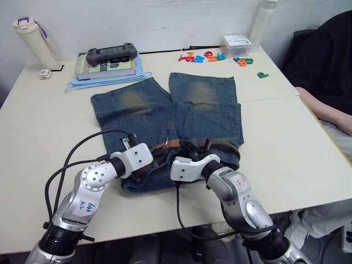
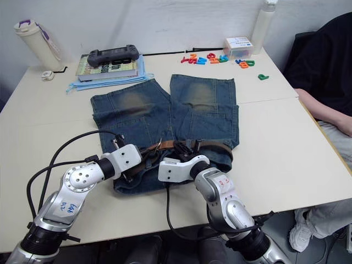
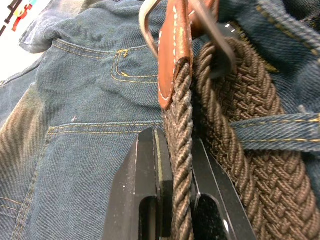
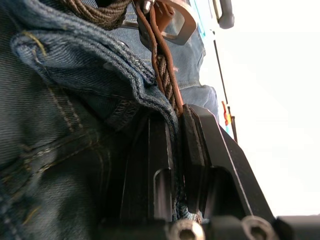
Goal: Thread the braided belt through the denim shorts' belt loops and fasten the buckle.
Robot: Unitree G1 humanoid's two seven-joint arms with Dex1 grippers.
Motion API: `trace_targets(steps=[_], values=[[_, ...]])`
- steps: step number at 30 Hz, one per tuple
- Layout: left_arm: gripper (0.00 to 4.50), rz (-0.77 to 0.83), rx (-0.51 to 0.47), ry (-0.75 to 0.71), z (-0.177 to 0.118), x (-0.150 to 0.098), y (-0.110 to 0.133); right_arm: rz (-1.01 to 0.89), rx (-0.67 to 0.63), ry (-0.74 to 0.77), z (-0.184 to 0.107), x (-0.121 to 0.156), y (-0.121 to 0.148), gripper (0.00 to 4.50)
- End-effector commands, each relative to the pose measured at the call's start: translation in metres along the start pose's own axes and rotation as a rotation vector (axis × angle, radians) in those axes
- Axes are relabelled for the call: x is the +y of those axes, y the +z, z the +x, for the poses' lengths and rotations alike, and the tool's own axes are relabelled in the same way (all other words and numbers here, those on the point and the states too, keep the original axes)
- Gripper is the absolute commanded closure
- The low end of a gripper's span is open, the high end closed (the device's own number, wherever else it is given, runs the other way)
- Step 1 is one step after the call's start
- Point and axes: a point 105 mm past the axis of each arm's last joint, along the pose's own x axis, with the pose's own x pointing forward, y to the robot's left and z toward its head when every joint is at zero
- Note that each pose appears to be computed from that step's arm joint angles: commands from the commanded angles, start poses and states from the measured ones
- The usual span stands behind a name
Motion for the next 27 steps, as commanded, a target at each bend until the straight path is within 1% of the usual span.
trace_targets(steps=[1,10,16,21,27], values=[[4.5,0.048,-0.022,0.006,-0.005,0.006,0.007,-0.071,-0.075,-0.052,-0.002,-0.014,0.011,4.47],[4.5,0.065,-0.033,-0.017,0.002,0.009,0.009,-0.12,-0.154,-0.041,-0.001,-0.013,0.021,4.47],[4.5,0.069,-0.079,-0.025,0.014,0.006,0.024,-0.124,-0.187,-0.031,0.001,-0.011,0.027,4.47],[4.5,0.05,-0.135,-0.054,0.023,-0.003,0.038,-0.118,-0.191,-0.029,0.001,-0.01,0.028,4.47],[4.5,0.018,-0.132,-0.07,0.023,-0.009,0.035,-0.111,-0.199,0.0,-0.001,-0.005,0.028,4.47]])
